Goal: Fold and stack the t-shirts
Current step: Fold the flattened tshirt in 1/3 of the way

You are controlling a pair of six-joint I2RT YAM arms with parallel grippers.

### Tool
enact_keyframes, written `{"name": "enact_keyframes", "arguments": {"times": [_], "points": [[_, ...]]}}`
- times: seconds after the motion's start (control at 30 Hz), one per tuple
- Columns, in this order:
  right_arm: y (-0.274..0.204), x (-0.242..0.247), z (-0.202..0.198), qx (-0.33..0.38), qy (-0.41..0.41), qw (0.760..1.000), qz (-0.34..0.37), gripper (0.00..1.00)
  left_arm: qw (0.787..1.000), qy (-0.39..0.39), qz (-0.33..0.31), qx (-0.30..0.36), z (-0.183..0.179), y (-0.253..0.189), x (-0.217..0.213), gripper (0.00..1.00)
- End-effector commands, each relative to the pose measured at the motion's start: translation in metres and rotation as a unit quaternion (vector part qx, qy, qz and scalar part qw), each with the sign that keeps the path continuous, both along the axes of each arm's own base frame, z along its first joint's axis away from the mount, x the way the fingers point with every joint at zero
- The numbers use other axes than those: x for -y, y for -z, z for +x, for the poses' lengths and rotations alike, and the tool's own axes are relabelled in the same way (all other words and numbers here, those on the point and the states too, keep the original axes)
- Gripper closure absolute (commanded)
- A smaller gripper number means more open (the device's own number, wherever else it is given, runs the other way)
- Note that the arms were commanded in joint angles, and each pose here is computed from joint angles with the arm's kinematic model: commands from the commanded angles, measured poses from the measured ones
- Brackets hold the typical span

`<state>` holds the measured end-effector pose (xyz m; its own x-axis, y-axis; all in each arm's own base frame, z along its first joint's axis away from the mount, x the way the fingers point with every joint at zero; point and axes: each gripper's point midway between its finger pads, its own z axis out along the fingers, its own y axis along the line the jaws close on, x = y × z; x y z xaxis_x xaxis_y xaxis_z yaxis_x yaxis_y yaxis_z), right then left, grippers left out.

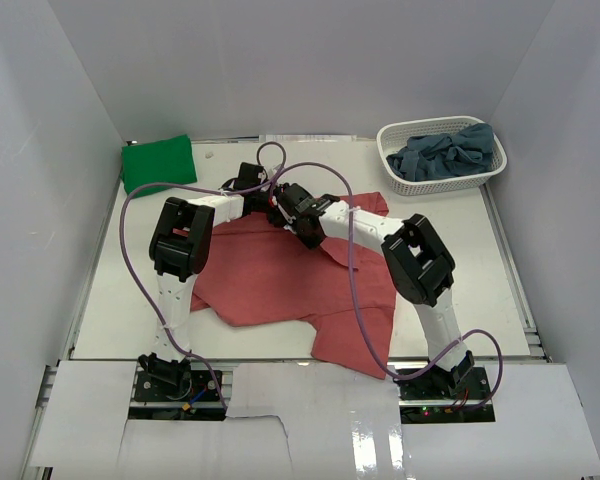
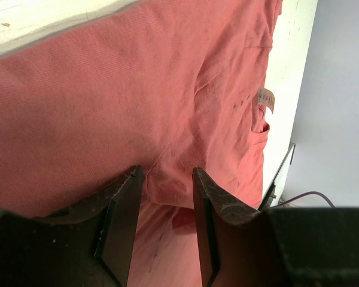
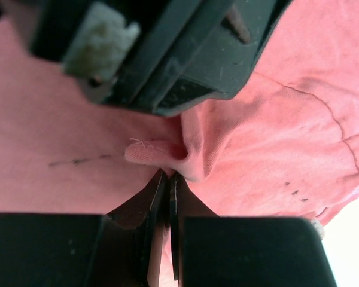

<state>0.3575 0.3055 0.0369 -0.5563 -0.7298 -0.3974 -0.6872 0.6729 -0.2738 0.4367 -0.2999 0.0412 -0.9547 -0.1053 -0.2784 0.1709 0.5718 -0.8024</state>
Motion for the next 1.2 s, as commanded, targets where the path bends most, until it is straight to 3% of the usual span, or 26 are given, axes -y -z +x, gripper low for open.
{"name": "enact_keyframes", "arguments": {"times": [0.0,0.13,0.23,0.4,0.63,0.8,1.0,1.17], "points": [[-0.019,-0.013,-0.013,-0.041,-0.012,0.998,0.04,0.92,1.0,0.011,-0.007,0.014,-0.002,-0.014,0.001,0.5],[-0.017,-0.021,-0.034,-0.111,-0.027,0.991,0.065,0.9,1.0,0.011,-0.007,0.016,-0.001,-0.016,0.001,0.5],[-0.007,-0.019,-0.049,-0.181,-0.026,0.98,0.074,0.6,1.0,0.011,-0.007,0.014,-0.002,-0.015,0.001,0.5],[-0.006,-0.008,-0.059,-0.207,-0.012,0.977,0.054,0.42,1.0,0.011,-0.008,0.015,-0.001,-0.016,0.001,0.5],[-0.029,-0.001,-0.04,-0.168,0.021,0.982,0.079,0.4,1.0,0.012,-0.009,0.015,-0.002,-0.016,0.001,0.5],[-0.047,0.013,-0.011,-0.123,0.091,0.981,0.118,0.41,1.0,0.012,-0.009,0.016,-0.002,-0.018,0.001,0.5],[-0.058,0.052,0.033,-0.08,0.184,0.962,0.184,0.44,0.999,0.017,-0.017,0.023,-0.003,-0.03,0.003,0.5],[-0.054,0.07,0.066,-0.055,0.216,0.959,0.178,0.42,0.999,0.019,-0.023,0.043,0.003,-0.052,0.005,0.5]]}}
